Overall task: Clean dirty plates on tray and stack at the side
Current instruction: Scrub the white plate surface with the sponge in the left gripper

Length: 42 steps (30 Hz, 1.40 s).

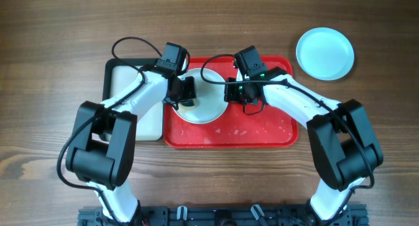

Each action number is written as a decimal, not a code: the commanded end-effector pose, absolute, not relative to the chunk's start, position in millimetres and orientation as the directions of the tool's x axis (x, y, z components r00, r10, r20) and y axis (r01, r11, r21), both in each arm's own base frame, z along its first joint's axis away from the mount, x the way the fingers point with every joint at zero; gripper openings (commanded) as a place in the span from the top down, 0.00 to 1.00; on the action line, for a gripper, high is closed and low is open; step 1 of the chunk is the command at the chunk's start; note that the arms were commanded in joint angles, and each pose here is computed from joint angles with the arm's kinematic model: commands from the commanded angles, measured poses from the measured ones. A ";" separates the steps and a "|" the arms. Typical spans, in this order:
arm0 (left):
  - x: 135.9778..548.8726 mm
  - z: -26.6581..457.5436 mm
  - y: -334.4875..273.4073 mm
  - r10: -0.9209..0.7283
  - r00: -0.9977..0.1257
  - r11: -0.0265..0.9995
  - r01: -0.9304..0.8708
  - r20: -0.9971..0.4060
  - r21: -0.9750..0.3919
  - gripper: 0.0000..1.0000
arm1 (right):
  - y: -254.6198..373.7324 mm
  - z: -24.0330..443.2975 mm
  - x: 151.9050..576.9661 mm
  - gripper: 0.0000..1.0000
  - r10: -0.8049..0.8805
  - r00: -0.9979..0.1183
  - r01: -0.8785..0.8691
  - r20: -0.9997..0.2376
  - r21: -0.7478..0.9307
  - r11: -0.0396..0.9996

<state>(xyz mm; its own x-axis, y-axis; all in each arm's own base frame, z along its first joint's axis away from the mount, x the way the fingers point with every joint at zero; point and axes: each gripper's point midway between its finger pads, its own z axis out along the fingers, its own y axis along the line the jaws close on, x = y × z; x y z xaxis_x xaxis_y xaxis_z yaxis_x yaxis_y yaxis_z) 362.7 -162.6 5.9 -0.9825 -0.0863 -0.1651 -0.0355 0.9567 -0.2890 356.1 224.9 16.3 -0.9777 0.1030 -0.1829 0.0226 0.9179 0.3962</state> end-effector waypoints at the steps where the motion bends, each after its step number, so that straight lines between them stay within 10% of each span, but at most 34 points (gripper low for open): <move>1: 337.0 -13.2 -191.3 -0.012 -0.999 0.912 0.008 -0.046 -0.410 0.96 | 227.2 10.6 352.1 0.96 0.094 -0.981 0.020 -0.169 0.397 0.917; 18: 363.3 90.7 -160.8 0.014 -0.937 0.959 0.110 -0.348 -0.260 0.96 | 227.2 10.9 353.5 0.96 0.078 -0.980 -0.001 -0.183 0.393 0.919; 33: 372.5 27.7 -129.3 -0.083 -0.959 0.995 -0.063 -0.271 -0.083 0.96 | 227.4 11.1 354.2 0.96 0.072 -0.980 -0.008 -0.188 0.394 0.919; 42: 367.9 15.7 -171.5 -0.110 -0.978 0.951 -0.051 -0.179 -0.304 0.96 | 227.8 11.4 354.7 0.96 0.072 -0.979 -0.009 -0.190 0.395 0.919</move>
<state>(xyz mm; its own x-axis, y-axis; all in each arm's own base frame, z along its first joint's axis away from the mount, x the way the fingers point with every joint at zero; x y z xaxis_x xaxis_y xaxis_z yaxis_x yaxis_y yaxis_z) 373.9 -149.0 18.5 -0.9640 -0.1099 -0.2421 -0.0628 0.9789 -0.1943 358.7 226.8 17.6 -0.9755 0.0939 -0.1987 0.0066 0.9162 0.4007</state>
